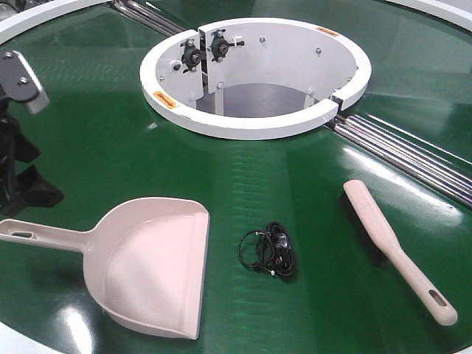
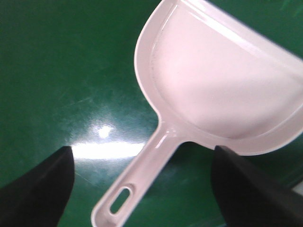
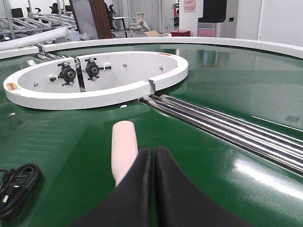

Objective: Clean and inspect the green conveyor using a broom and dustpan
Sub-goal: 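Lower the left gripper onto the pink dustpan handle, then close the left gripper on the handle and drag the dustpan toward the cable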

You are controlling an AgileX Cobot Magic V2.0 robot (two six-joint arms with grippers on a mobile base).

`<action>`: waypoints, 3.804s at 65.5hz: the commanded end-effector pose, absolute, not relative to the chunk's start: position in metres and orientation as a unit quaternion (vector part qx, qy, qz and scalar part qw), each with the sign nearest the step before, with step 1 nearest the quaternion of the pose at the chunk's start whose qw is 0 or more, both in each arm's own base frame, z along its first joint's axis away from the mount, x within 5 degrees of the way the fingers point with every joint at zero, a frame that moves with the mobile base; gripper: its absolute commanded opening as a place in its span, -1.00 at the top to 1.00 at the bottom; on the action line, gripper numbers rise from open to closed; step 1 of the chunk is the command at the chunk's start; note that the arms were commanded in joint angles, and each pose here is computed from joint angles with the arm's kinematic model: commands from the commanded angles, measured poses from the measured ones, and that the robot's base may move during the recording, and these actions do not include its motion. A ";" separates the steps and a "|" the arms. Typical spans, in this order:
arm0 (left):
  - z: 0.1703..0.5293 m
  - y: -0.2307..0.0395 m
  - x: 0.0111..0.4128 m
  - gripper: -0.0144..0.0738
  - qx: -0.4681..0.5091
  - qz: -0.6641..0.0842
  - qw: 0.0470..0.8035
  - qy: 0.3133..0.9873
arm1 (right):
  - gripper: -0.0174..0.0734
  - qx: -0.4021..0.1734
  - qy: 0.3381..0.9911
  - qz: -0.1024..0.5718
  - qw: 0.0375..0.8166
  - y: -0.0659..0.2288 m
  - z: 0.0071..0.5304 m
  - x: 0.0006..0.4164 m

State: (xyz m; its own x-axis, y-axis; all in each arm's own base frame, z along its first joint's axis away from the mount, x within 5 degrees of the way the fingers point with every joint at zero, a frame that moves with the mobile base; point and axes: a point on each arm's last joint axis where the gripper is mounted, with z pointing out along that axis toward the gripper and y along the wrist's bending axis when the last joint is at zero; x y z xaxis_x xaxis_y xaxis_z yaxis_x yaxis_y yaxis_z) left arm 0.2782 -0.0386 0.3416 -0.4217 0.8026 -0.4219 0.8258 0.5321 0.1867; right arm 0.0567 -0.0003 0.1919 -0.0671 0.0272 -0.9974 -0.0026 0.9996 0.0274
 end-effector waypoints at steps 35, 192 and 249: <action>0.341 -0.057 0.288 -0.60 0.624 0.086 0.215 0.746 | 0.64 0.001 0.705 0.007 0.709 0.000 0.193 0.056; 0.272 -0.088 0.317 0.69 0.716 0.081 0.140 0.679 | 0.64 0.001 0.705 0.007 0.709 0.000 0.193 0.056; 0.244 -0.114 0.325 0.69 0.742 0.068 0.121 0.656 | 0.64 0.001 0.705 0.007 0.709 0.000 0.193 0.056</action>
State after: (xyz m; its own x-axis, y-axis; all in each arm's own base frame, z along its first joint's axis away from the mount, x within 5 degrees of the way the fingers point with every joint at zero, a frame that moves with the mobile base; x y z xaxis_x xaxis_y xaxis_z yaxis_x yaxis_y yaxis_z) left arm 0.3280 -0.1084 0.2217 0.1281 0.9915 -0.0225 0.9699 -0.1205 0.2115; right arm 0.0567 -0.0003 0.1919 -0.0671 0.0272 -0.9974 -0.0026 0.9996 0.0274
